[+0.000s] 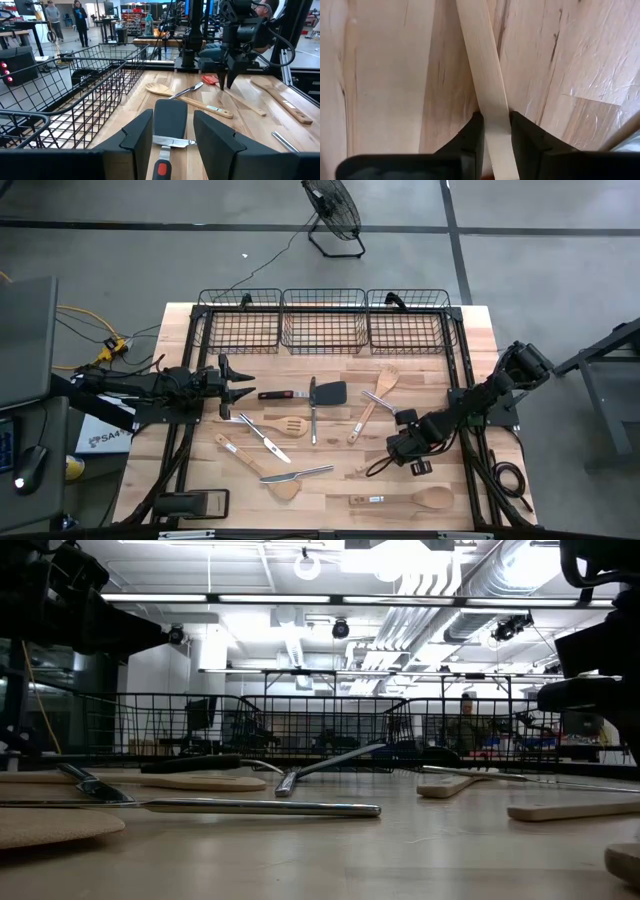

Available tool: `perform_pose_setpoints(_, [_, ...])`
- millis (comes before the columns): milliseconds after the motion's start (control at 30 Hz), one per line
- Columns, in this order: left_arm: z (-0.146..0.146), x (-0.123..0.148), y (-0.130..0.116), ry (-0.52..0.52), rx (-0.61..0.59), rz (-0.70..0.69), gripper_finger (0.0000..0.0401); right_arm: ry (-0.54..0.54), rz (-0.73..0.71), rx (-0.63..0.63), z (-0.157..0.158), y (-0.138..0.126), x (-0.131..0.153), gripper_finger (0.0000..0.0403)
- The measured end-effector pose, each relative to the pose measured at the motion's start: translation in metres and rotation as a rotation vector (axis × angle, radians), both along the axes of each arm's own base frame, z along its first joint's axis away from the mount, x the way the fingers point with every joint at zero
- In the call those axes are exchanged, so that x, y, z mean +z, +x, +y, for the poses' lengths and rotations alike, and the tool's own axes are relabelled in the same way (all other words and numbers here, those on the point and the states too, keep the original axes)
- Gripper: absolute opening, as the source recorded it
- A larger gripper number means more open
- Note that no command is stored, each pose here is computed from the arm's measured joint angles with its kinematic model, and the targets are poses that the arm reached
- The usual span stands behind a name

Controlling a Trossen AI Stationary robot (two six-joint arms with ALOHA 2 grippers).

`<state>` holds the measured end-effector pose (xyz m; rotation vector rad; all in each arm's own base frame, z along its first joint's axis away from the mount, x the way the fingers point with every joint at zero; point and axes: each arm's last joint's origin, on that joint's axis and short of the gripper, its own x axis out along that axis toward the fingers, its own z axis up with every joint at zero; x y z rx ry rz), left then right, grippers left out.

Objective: Pick & Place Kitchen Items
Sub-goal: Put the orange spatula into the right mesh basket

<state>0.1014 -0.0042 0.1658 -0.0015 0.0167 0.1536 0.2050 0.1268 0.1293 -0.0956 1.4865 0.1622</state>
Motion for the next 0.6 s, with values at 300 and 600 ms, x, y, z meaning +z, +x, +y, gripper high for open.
perform_pose_setpoints(300, [0.0, 0.0, 0.0, 0.0, 0.0, 0.0, 0.0141, 0.012, 0.006, -0.064, 0.001, 0.009, 0.01, 0.0064])
perform_pose_setpoints(600, [0.0, 0.0, 0.0, 0.0, -0.001, 0.0, 0.0141, 0.042, -0.061, -0.127, -0.001, 0.03, 0.03, 0.0062])
